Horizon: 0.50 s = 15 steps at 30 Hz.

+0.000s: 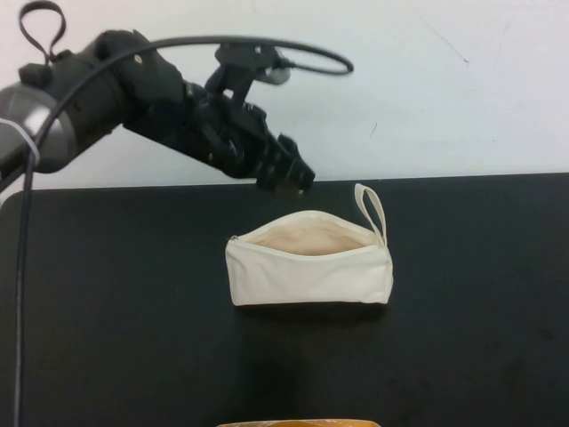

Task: Put eraser into pencil case
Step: Place the eraser on the pencil case

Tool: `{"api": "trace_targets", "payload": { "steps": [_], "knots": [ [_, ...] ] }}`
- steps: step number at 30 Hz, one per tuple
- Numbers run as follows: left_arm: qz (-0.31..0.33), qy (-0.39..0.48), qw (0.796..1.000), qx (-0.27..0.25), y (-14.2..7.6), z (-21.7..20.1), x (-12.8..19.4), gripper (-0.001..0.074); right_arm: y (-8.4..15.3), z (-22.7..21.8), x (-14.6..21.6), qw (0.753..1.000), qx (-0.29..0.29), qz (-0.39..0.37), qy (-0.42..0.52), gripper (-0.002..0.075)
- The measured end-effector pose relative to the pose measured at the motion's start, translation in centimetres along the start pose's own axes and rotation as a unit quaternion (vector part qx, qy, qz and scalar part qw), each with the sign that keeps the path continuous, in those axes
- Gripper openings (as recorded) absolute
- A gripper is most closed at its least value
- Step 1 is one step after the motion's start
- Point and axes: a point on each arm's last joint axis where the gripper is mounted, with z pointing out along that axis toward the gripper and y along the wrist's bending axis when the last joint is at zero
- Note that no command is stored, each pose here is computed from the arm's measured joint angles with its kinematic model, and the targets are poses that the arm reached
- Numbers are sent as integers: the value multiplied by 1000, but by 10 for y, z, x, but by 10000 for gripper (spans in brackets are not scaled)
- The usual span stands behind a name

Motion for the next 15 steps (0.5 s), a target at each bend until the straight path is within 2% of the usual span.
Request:
{"api": "trace_targets", "payload": {
  "steps": [6,9,12,14,15],
  "knots": [
    [67,48,996,-21,1,14,10,431,0,0,0,1000,0,0,0,-1],
    [97,63,993,-27,-4,14,8,428,0,0,0,1000,0,0,0,-1],
    [122,77,989,-34,-6,5,0,299,0,0,0,1000,0,0,0,-1],
    [141,89,985,-49,-9,-10,-9,147,0,0,0,1000,0,0,0,-1],
    [146,92,983,-58,-10,-18,-14,97,0,0,0,1000,0,0,0,-1]
  ]
}}
